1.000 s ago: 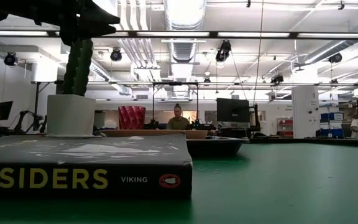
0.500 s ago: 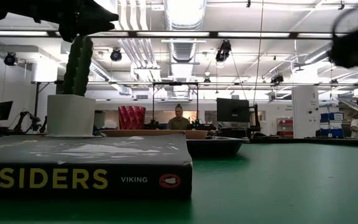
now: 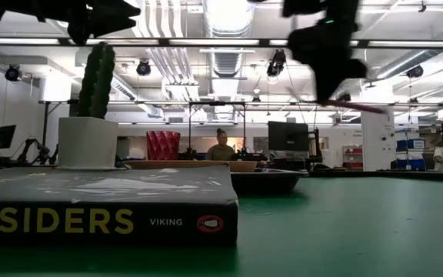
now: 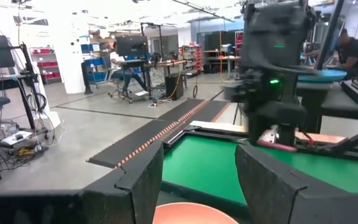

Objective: Pick and place plate/cup/fork/spoon on tray
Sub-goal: Put the pink fork on the black tray above the orange plate

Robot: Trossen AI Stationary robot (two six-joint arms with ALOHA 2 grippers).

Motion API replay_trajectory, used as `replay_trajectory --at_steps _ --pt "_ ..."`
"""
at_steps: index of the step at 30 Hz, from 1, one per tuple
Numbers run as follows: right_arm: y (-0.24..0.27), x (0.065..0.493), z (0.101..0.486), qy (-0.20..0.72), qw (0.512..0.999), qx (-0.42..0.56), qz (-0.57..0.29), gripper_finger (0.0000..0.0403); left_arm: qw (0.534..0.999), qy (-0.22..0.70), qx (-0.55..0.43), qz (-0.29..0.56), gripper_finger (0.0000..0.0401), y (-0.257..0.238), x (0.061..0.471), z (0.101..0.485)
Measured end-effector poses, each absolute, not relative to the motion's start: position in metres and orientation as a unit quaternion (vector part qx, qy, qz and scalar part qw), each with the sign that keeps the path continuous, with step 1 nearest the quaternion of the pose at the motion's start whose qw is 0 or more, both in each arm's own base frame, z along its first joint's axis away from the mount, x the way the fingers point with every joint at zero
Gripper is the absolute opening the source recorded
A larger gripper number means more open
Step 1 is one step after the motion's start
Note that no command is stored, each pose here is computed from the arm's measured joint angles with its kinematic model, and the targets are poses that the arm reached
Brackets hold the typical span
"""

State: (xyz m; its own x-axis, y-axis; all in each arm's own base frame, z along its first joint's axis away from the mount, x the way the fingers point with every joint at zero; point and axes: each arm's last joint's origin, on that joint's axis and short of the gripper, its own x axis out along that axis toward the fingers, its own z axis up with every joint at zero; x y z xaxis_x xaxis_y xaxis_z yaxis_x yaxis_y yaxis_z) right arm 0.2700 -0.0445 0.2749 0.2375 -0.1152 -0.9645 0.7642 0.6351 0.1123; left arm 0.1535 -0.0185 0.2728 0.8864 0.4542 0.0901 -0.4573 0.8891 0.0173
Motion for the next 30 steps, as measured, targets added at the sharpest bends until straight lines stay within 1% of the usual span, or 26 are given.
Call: replay_trajectory --at_steps 3,8,12,16,23,28,30 --pt "-0.083 0.294 0.285 0.546 0.751 0.255 -0.27 0.0023 0.971 -0.048 0.015 0.235 0.018 -0.018 0.151 0.275" --pt "-0.149 0.329 0.292 0.551 0.79 0.199 -0.181 0.0023 0.971 -0.051 0.01 0.235 0.018 -0.018 0.151 0.275" --pt "-0.197 0.351 0.287 0.553 0.81 0.144 -0.129 0.0023 0.971 -0.051 0.009 0.235 0.018 -0.018 0.151 0.275" --pt "-0.237 0.369 0.278 0.56 0.817 0.091 -0.102 0.0023 0.97 -0.056 -0.003 0.235 0.018 -0.018 0.15 0.276" --pt "-0.281 0.4 0.253 0.557 0.828 0.004 -0.061 0.0023 0.963 -0.056 -0.007 0.263 0.018 -0.016 0.149 0.276" --pt "-0.288 0.411 0.229 0.557 0.829 -0.051 -0.029 0.0023 0.96 -0.055 -0.007 0.274 0.018 -0.015 0.148 0.276" --pt "-0.287 0.414 0.225 0.552 0.832 -0.061 -0.016 0.0023 0.96 -0.054 -0.007 0.275 0.018 -0.015 0.148 0.276"
